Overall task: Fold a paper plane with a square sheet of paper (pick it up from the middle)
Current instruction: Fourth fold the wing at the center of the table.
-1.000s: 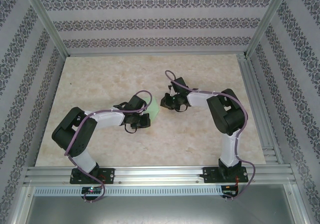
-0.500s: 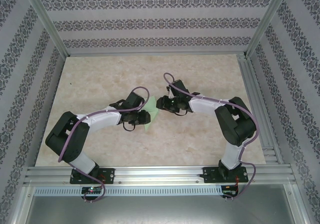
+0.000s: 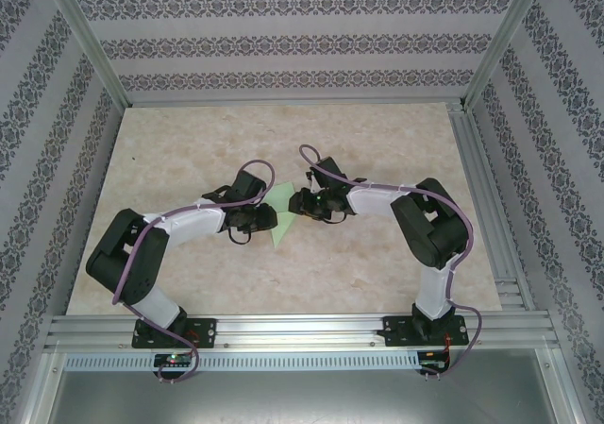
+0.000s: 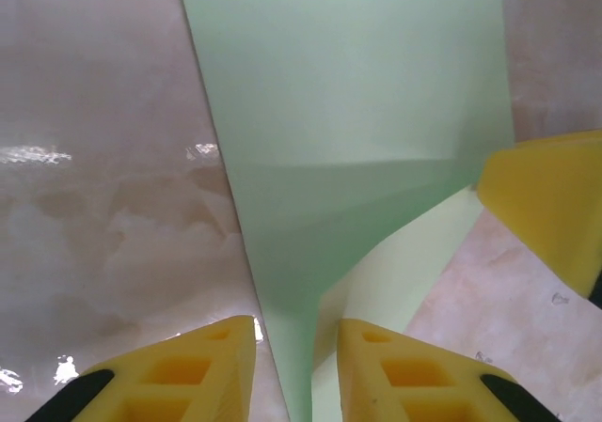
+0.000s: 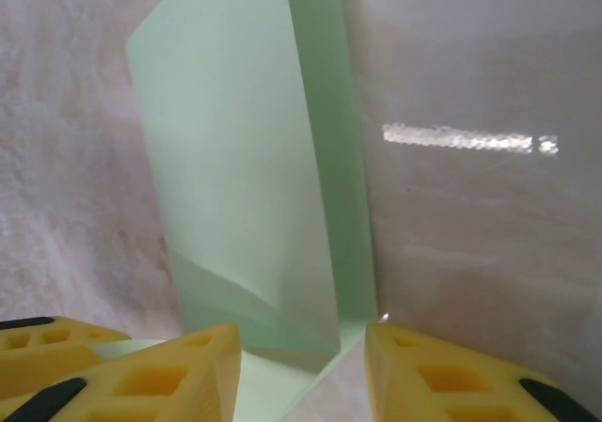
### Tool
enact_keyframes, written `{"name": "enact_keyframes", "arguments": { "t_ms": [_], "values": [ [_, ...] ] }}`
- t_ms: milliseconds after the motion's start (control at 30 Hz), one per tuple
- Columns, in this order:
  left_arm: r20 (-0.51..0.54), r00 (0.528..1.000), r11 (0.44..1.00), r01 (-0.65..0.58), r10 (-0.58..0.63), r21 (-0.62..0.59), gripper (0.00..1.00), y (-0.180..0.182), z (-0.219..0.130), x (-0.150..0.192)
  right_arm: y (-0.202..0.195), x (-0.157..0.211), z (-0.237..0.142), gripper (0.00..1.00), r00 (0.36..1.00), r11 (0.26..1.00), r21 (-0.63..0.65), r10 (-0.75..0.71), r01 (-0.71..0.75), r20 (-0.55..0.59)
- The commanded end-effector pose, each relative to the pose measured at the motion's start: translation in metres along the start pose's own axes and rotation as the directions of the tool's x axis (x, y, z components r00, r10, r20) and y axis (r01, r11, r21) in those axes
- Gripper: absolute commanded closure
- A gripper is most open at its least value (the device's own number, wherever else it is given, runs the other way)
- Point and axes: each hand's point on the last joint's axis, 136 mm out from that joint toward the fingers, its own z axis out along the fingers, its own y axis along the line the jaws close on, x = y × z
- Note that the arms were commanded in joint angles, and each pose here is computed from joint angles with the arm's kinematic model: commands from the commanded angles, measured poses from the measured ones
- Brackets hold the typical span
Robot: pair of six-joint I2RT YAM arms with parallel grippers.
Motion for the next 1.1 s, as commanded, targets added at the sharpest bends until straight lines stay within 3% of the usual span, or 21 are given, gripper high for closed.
{"name": "enact_keyframes", "arguments": {
  "t_ms": [0,533,767,933,1067],
  "values": [
    [0.018,1.0,1.0,0.021,-0.02,-0.02,0.71,0.008,0.004,-0.006,0.022,-0.004,0.004,0.61,0.999,0.997,-0.076,-0.032,0.032,0.001],
    [-0.003,0.999,0.997,0.046,-0.046,-0.067,0.71,0.029,0.011,-0.001,0.036,0.011,0.016,0.66,0.993,0.979,-0.182,-0.101,0.089,-0.059],
    [0.002,0.999,0.998,0.034,-0.034,-0.06,0.7,0.026,0.008,-0.005,0.034,0.007,0.018,0.87,0.994,0.985,-0.151,-0.099,0.09,-0.053],
    [0.045,0.999,0.998,0.003,-0.001,-0.057,0.64,0.019,-0.008,-0.015,0.036,-0.006,0.0,0.95,0.994,0.989,-0.103,-0.103,0.106,0.035],
    [0.108,0.993,0.998,-0.031,0.038,-0.058,0.49,0.013,-0.028,-0.026,0.042,-0.018,-0.028,0.99,0.985,0.99,-0.061,-0.116,0.124,0.13]
  ]
}}
